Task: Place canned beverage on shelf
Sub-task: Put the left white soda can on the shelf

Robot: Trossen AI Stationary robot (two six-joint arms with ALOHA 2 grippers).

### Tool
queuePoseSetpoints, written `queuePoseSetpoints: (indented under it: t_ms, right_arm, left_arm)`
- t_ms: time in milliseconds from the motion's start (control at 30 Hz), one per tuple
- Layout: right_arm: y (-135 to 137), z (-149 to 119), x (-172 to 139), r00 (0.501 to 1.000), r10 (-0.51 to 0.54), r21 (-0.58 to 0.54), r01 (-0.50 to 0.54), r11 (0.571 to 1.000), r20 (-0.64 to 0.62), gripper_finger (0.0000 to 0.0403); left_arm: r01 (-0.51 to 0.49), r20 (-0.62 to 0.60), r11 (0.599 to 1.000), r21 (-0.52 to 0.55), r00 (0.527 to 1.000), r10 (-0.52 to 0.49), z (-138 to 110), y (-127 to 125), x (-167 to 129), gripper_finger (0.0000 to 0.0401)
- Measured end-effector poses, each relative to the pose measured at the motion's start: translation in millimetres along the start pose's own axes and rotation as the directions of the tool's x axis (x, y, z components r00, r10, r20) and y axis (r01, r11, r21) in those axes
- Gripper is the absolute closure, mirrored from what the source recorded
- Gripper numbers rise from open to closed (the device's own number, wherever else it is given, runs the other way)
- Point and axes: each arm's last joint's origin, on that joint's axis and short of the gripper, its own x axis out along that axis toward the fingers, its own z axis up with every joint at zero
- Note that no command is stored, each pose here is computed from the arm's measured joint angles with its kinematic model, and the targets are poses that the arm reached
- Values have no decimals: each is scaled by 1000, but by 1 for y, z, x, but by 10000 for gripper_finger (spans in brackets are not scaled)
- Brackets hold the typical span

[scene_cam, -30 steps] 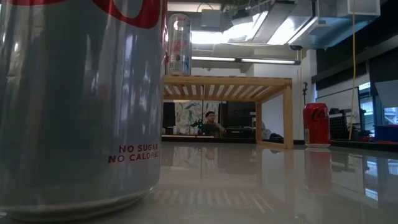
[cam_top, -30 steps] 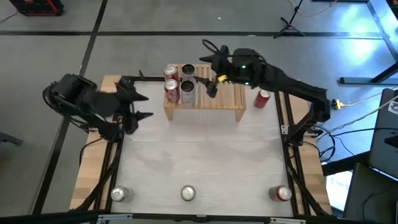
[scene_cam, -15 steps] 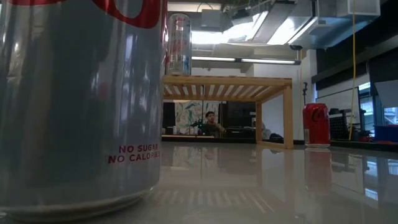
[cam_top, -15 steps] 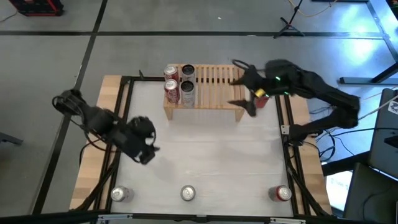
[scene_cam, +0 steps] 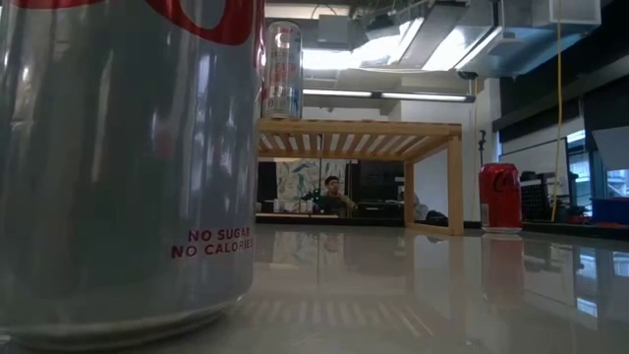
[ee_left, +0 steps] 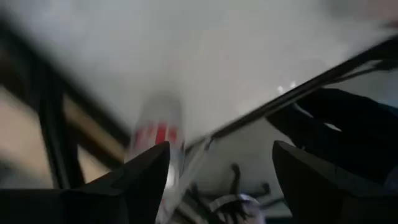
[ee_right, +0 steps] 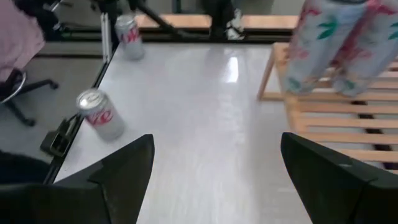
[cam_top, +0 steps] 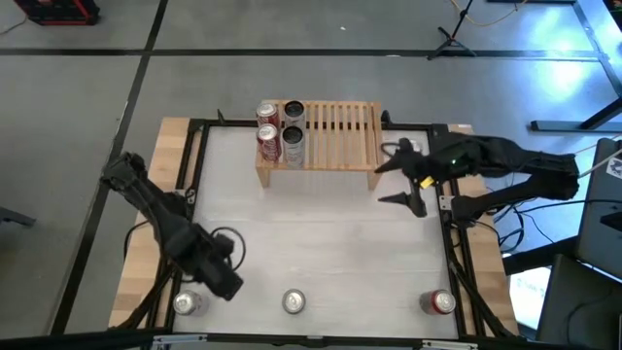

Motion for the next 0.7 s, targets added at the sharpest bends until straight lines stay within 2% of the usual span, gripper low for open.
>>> queuePoseSetpoints:
  t_ms: [100, 200, 333, 533, 700]
  right_arm:
    - [6, -6, 6, 999, 28, -15, -29, 999, -26, 63]
    - [13, -9, 11, 998, 57, -32, -58, 998, -36, 63]
    - [18, -12, 13, 998, 39, -52, -41, 998, -47, 63]
    - [20, -12, 13, 999, 23, -60, -26, 998, -46, 63]
    - [20, -12, 13, 999, 22, -59, -25, 998, -46, 63]
  left_arm:
    - [-47, -63, 992, -115, 997, 40, -18, 0, 10, 129]
    - [-64, -68, 985, -157, 996, 54, -34, 1, 18, 129]
    - [-54, -62, 986, -155, 997, 45, -47, 3, 23, 129]
    - [-114, -118, 974, -197, 989, 92, -54, 8, 24, 127]
    - [-131, -101, 977, -170, 988, 115, -61, 13, 25, 89]
